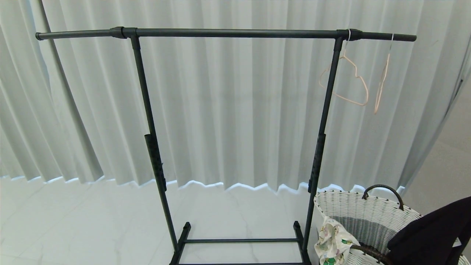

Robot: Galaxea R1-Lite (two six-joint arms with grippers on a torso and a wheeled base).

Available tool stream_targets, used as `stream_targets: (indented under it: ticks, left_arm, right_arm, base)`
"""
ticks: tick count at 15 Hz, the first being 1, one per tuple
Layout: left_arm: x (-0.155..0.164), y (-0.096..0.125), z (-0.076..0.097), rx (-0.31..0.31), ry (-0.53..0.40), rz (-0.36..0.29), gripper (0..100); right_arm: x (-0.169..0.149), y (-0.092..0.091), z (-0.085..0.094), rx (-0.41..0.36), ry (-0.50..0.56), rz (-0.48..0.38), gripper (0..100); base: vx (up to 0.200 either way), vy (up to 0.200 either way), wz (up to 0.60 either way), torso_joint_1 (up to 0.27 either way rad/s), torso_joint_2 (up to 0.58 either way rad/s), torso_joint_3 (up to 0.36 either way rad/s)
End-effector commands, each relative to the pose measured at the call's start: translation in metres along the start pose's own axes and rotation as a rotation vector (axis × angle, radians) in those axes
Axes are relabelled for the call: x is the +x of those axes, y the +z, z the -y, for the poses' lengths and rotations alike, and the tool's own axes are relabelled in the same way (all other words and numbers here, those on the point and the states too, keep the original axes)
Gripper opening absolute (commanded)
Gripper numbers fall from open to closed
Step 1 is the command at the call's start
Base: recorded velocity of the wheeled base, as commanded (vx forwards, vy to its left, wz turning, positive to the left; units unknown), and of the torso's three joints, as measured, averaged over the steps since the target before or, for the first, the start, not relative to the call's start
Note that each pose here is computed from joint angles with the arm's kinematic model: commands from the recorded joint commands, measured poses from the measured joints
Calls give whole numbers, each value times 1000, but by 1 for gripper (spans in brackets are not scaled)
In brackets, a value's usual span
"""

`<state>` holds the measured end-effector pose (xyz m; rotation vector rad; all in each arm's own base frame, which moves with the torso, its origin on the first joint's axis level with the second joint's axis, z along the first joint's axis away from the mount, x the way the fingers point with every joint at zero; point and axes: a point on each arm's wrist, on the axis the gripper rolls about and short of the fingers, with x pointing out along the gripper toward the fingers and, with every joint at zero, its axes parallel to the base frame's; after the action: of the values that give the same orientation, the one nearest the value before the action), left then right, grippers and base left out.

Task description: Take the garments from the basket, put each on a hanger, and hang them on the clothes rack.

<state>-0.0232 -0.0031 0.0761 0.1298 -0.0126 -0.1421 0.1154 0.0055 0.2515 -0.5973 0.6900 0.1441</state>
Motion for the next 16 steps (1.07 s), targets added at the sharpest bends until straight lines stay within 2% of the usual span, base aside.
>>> stream_targets:
  ticks: [1, 5, 7, 9, 11, 13, 15, 16]
  left_arm:
    - [0, 0, 0, -1, 0, 0, 100]
    - [0, 0, 0, -1, 0, 0, 100]
    - [0, 0, 0, 7, 0, 0, 100]
    - [0, 0, 0, 8, 0, 0, 100]
    - [0, 0, 0, 14, -2, 0, 100]
    - [0, 0, 0, 22, -2, 0, 100]
    - [0, 0, 0, 5, 0, 0, 100]
    - [0, 0, 0, -12, 0, 1, 100]
  right_arm:
    - [-31, -1, 2, 7, -51, 101, 0]
    - [-43, -10, -3, 1, -37, 119, 0]
    - [-39, -9, -5, 23, -2, 120, 0]
    - [-26, 2, -6, 42, 131, 139, 0]
    - [-16, 10, -10, 18, 252, 157, 0]
    - [-10, 16, -16, -16, 315, 160, 0]
    - [1, 32, -24, -23, 396, 166, 0]
    - [7, 45, -33, 3, 459, 183, 0]
  base:
    - [-200, 0, 0, -2, 2, 7]
    - [-200, 0, 0, -4, 1, 1]
    - [0, 0, 0, 0, 0, 0]
    - [0, 0, 0, 0, 0, 0]
    - [0, 0, 0, 0, 0, 0]
    - [0, 0, 0, 0, 0, 0]
    - [0, 0, 0, 0, 0, 0]
    - [0, 0, 0, 0, 0, 0]
